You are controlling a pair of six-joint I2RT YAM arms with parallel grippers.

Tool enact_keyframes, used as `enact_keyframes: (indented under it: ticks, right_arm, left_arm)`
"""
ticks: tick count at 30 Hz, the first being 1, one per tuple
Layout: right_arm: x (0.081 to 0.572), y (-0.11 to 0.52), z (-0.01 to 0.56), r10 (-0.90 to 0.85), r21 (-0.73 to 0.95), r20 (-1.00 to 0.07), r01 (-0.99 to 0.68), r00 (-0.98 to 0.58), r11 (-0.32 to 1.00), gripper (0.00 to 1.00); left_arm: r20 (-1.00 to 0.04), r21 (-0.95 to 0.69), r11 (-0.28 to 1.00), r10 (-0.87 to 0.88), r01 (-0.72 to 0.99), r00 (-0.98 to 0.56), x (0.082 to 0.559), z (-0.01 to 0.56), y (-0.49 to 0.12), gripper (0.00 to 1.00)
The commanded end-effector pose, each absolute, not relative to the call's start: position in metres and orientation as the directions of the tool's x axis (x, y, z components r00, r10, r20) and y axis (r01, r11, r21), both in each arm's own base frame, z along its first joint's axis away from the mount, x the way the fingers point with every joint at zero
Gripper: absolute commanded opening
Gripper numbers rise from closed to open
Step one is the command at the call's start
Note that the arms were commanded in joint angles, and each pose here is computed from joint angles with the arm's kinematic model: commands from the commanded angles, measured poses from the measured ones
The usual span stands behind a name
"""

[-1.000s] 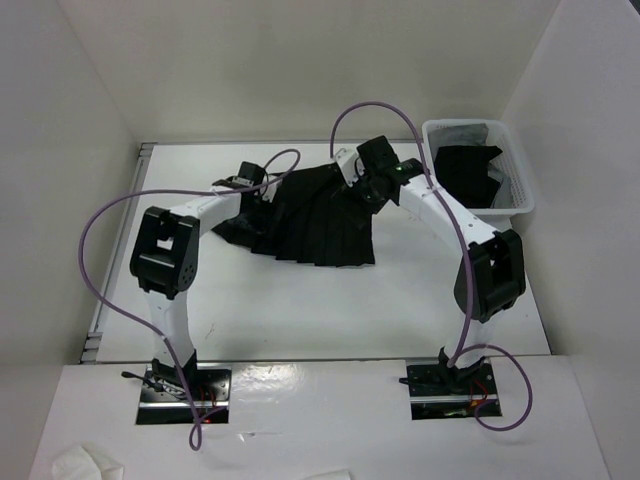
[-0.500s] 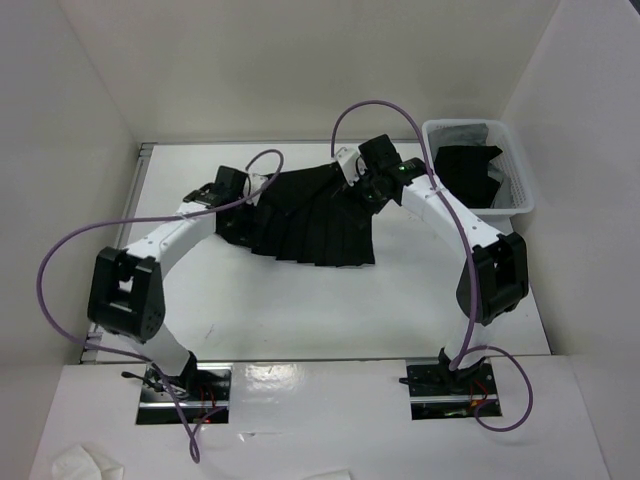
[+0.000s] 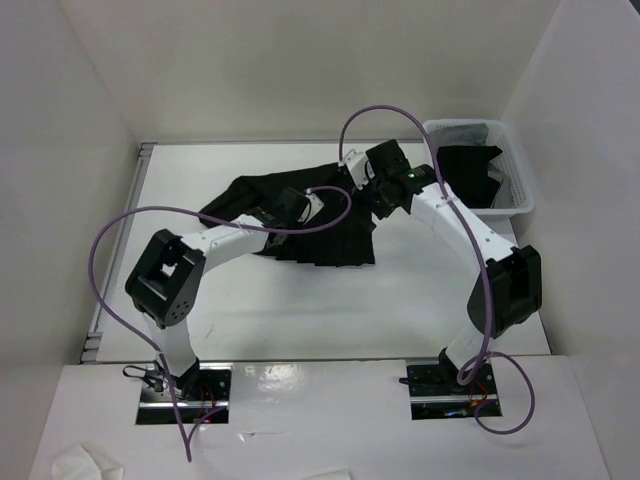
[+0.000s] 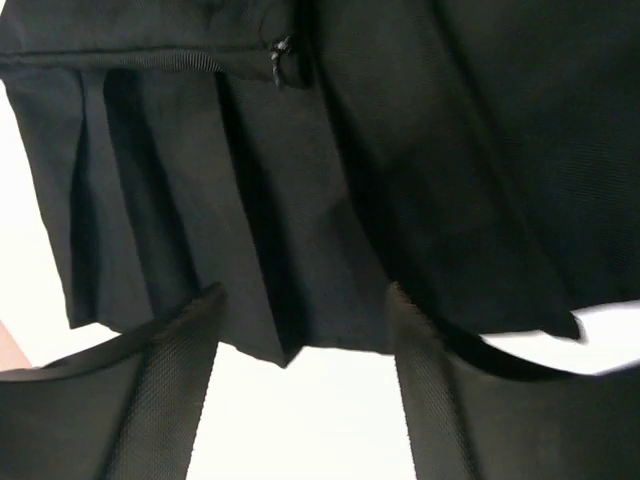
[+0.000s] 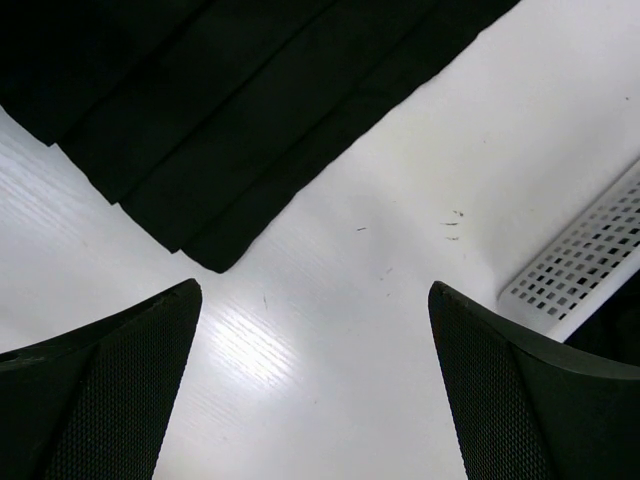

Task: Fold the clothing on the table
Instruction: Flatten the skirt out

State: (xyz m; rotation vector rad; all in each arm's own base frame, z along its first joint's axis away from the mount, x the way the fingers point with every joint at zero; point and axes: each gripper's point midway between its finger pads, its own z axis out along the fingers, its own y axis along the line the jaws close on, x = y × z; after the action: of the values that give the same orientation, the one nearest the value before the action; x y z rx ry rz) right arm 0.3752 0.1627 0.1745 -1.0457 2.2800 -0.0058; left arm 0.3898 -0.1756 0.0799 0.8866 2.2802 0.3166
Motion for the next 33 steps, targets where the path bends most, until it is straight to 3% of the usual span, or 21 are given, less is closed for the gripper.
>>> enact_keyframes:
  ticks: [1, 14, 22, 33]
  right_arm:
    - [0.375, 0.153, 0.198, -0.676, -0.302, -0.574, -0.647, -0.463, 0.700, 0.98]
    - [0.376, 0.140, 0.192, -0.651, -0.277, -0.585, -0.636, -0.483, 0.721, 0.98]
    - [0.382, 0.128, 0.196, -0.631, -0.280, -0.593, -0.607, -0.500, 0.744, 0.98]
    - [0.403, 0.010, 0.258, -0.268, -0.048, -0.796, -0.383, -0.543, 0.922, 0.98]
  left_arm:
    - [-0.475, 0.567, 0.699, 0.710, 0.435, -0.521, 0.416, 0.088, -0.159, 0.69]
    - [-0.491, 0.637, 0.661, 0.745, 0.397, -0.452, 0.456, 0.099, -0.173, 0.68]
    - [-0.463, 0.640, 0.634, 0.769, 0.434, -0.441, 0.464, 0.070, -0.181, 0.68]
    - [-0.490, 0.635, 0.627, 0.778, 0.450, -0.392, 0.483, 0.069, -0.199, 0.64]
